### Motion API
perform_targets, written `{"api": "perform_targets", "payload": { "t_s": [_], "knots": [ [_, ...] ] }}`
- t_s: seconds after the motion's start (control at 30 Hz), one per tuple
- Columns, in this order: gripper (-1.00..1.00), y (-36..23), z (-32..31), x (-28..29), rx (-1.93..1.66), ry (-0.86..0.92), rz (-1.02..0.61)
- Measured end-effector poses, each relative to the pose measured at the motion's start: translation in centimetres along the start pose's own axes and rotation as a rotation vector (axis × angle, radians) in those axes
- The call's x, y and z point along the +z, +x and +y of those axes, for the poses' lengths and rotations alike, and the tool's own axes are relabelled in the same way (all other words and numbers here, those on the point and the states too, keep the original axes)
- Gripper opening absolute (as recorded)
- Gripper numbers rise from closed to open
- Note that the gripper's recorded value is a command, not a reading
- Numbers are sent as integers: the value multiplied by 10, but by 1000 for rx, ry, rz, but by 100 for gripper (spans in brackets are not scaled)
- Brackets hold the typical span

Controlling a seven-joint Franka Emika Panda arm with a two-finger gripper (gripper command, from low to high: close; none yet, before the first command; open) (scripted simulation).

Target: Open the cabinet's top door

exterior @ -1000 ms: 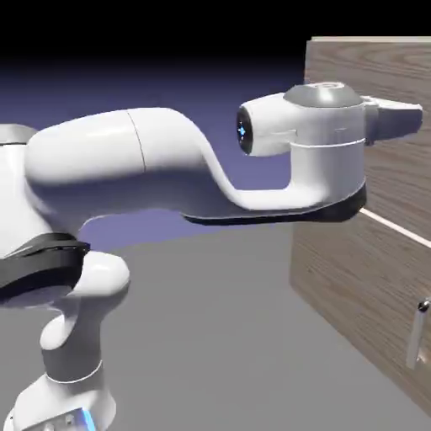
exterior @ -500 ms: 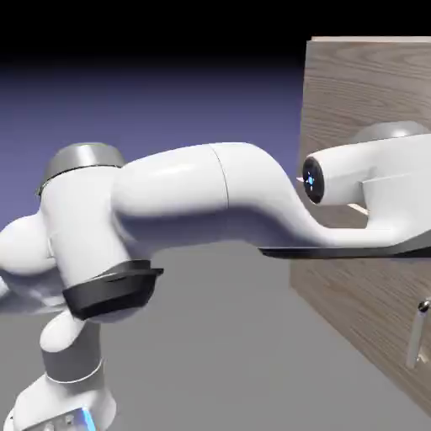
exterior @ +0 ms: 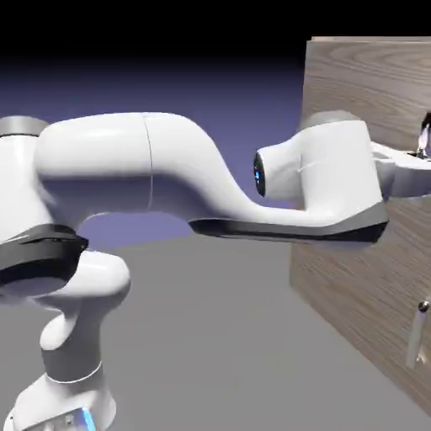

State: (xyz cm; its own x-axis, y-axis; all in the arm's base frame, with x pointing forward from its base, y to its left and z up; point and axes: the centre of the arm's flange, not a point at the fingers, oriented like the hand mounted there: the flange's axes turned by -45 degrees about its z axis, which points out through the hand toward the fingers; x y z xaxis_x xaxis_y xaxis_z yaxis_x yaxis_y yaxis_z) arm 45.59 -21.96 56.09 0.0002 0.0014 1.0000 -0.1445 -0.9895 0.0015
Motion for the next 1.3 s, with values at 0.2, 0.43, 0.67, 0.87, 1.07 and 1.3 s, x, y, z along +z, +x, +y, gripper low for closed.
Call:
{"api": "perform_targets", "payload": {
  "t_s": [0.2,0.43,0.67,0.87,1.07,1.3],
  "knots": [
    [-100,0,-13,-38,0,-76,0],
    [-100,0,-30,-81,0,-162,0],
    [-100,0,-51,-121,0,-247,0],
    [-100,0,-71,-153,-2,-317,0],
    [-100,0,-101,-192,1,-409,0],
    [-100,0,-131,-225,0,-493,0]
  ]
}}
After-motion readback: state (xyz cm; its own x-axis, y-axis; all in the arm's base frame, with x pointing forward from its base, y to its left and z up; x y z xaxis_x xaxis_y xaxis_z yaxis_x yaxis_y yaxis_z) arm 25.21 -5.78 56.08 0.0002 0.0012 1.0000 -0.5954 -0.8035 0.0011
